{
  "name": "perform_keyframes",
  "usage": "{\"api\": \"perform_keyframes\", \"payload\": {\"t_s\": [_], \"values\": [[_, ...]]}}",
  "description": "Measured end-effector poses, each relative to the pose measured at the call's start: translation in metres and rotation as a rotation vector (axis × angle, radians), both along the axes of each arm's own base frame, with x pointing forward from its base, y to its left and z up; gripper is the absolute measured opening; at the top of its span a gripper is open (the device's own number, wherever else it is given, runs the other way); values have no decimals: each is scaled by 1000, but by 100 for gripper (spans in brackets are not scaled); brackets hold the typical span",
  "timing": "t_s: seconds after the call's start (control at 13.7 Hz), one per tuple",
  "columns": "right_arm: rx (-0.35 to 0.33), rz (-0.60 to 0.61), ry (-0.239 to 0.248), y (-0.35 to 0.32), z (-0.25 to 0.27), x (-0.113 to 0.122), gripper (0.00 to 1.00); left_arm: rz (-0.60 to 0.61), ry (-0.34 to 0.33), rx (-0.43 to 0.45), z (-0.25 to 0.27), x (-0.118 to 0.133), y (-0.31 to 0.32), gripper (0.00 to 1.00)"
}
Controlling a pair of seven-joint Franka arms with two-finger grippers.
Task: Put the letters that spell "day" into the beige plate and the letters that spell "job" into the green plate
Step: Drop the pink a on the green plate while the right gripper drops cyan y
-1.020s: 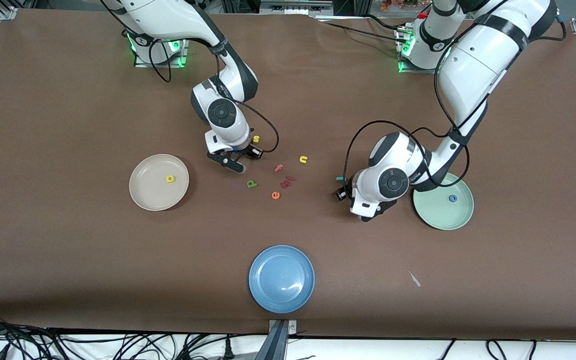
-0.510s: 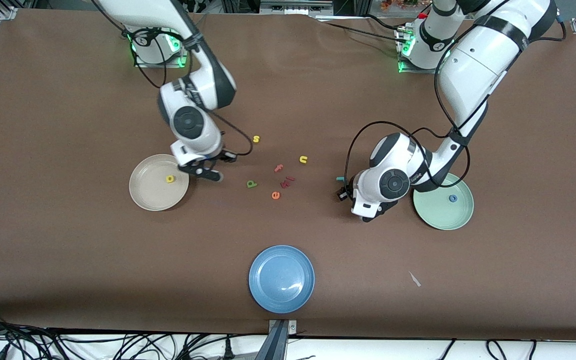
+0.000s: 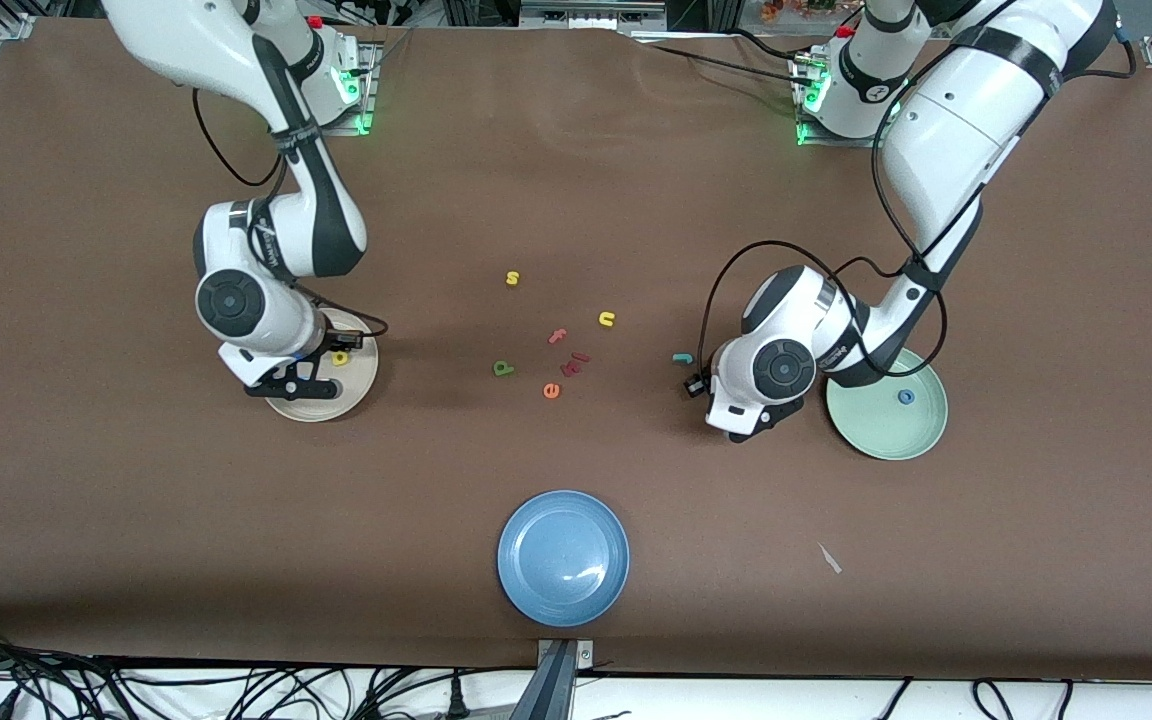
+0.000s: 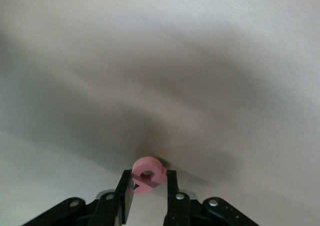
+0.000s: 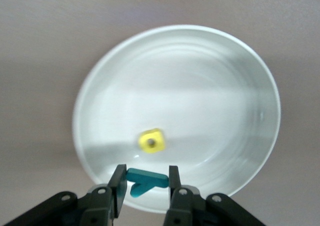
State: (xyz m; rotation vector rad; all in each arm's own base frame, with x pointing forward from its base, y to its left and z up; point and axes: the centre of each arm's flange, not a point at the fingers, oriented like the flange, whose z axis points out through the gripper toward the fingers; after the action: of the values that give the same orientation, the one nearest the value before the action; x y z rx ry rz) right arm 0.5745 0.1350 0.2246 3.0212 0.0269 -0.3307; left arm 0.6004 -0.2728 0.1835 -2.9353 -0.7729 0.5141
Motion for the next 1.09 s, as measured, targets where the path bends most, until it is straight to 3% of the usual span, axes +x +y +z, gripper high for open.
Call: {"api": "perform_keyframes", "payload": {"t_s": [0.22,0.29,0.51,0.66,0.73,1.09], "values": [[5,48,58,-32,-25,-5,38,-73,39,2,60,15,50,28],[9,43,70,-41,-30,-7,43,-103,59,-5,79,18,73,28],[33,32,74,-45,-29,-6,71,-166,120,-44,101,23,153,28],[60,54,63,-25,-16,-5,94,-190,154,-76,86,21,203,28],[81,67,48,-5,-6,-3,100,-197,160,-87,77,20,224,28],[162,162,-42,107,37,-3,100,-224,93,-103,30,29,247,28]]}}
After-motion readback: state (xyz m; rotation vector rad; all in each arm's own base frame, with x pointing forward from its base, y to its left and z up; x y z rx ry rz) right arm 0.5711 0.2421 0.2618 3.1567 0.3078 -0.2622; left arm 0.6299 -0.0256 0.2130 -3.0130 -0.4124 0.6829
